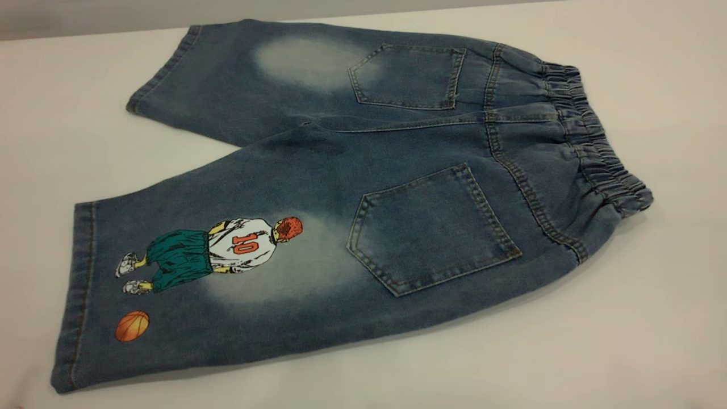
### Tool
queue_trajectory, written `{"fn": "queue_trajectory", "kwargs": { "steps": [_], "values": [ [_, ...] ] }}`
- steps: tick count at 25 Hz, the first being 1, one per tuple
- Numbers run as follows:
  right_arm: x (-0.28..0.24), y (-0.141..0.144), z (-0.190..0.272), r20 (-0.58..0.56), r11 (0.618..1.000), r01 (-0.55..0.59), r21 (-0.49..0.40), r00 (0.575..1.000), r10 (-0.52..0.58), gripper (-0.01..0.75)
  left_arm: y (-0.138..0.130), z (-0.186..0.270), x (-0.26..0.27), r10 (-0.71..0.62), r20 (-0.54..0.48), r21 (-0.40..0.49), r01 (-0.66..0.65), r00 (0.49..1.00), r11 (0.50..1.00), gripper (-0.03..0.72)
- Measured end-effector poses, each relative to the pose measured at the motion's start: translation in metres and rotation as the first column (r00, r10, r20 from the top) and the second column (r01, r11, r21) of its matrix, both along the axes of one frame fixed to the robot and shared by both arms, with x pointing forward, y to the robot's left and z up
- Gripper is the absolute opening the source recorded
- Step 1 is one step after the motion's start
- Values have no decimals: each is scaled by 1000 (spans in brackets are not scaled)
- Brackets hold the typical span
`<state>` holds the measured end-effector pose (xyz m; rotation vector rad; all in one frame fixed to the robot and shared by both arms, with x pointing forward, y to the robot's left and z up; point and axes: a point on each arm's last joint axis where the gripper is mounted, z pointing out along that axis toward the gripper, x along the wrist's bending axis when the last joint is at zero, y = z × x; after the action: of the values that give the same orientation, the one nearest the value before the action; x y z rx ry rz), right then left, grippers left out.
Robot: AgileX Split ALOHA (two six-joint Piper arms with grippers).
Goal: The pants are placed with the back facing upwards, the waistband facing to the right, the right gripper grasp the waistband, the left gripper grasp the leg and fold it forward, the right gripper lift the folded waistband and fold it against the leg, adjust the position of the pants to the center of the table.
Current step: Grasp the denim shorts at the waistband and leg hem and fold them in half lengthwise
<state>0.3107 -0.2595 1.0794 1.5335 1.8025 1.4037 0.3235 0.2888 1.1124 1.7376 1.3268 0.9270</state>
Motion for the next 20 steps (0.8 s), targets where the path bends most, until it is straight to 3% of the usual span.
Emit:
{"fn": "queue_trajectory", "kwargs": {
  "steps": [3, 6, 10, 16, 17, 20],
  "values": [
    [29, 6, -3, -81, 998, 44, 38, 996, -41, 288, -4, 1, 33, -19, -85, 49, 23, 996, 999, 384],
    [58, 10, -15, -143, 997, 79, 18, 987, -76, 288, -8, -12, 67, -43, -184, 97, 61, 982, 993, 384],
    [95, 10, -36, -212, 987, 160, -5, 964, -157, 288, -17, -42, 105, -85, -317, 90, 119, 945, 989, 384],
    [136, -13, -83, -390, 954, 282, -100, 871, -298, 288, -28, -77, 137, -163, -427, 53, 204, 889, 978, 384],
    [147, -25, -100, -438, 939, 321, -125, 831, -343, 288, -30, -82, 141, -189, -438, 40, 229, 879, 973, 384],
    [154, -35, -115, -480, 930, 337, -145, 798, -364, 288, -33, -86, 144, -213, -446, 28, 251, 869, 968, 384]
  ]
}}
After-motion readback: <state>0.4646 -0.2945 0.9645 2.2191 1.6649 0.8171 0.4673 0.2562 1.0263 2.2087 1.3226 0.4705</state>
